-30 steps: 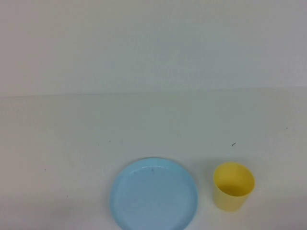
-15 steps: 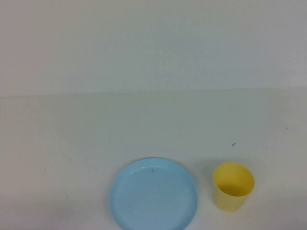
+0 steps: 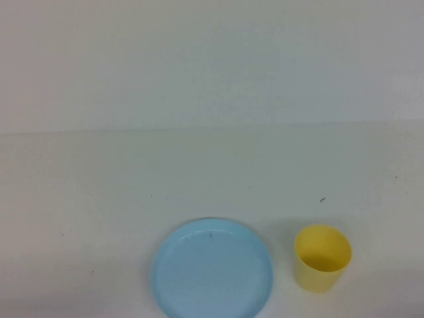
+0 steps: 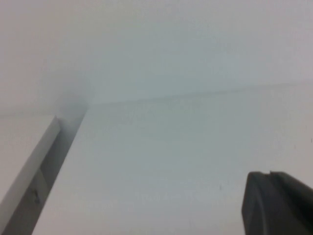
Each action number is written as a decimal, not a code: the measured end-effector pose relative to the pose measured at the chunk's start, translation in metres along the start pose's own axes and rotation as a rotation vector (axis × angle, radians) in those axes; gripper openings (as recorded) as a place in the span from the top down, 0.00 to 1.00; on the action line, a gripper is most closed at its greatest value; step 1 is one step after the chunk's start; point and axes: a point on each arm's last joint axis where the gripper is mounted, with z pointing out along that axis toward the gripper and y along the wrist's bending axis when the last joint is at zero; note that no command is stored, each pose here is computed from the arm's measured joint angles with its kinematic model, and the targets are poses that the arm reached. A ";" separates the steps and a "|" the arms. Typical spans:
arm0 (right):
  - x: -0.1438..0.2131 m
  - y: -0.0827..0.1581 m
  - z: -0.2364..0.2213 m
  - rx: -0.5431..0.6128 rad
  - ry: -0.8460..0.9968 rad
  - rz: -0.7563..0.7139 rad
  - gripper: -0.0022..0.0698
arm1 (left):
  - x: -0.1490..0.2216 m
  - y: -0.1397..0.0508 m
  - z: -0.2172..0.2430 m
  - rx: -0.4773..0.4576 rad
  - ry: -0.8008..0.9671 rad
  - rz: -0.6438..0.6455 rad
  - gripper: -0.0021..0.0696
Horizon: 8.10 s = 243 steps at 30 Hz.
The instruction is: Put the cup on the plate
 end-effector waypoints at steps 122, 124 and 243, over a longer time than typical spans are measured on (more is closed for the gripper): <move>-0.130 0.032 0.033 -0.309 0.766 0.006 0.97 | -0.077 -0.120 0.165 0.542 0.766 0.140 0.63; -0.136 0.032 0.043 -0.315 0.793 0.008 0.97 | -0.081 -0.126 0.175 0.545 0.807 0.165 0.63; -0.166 0.180 0.163 -0.370 0.944 -0.562 0.46 | -0.017 -0.199 0.274 0.653 1.216 0.125 0.92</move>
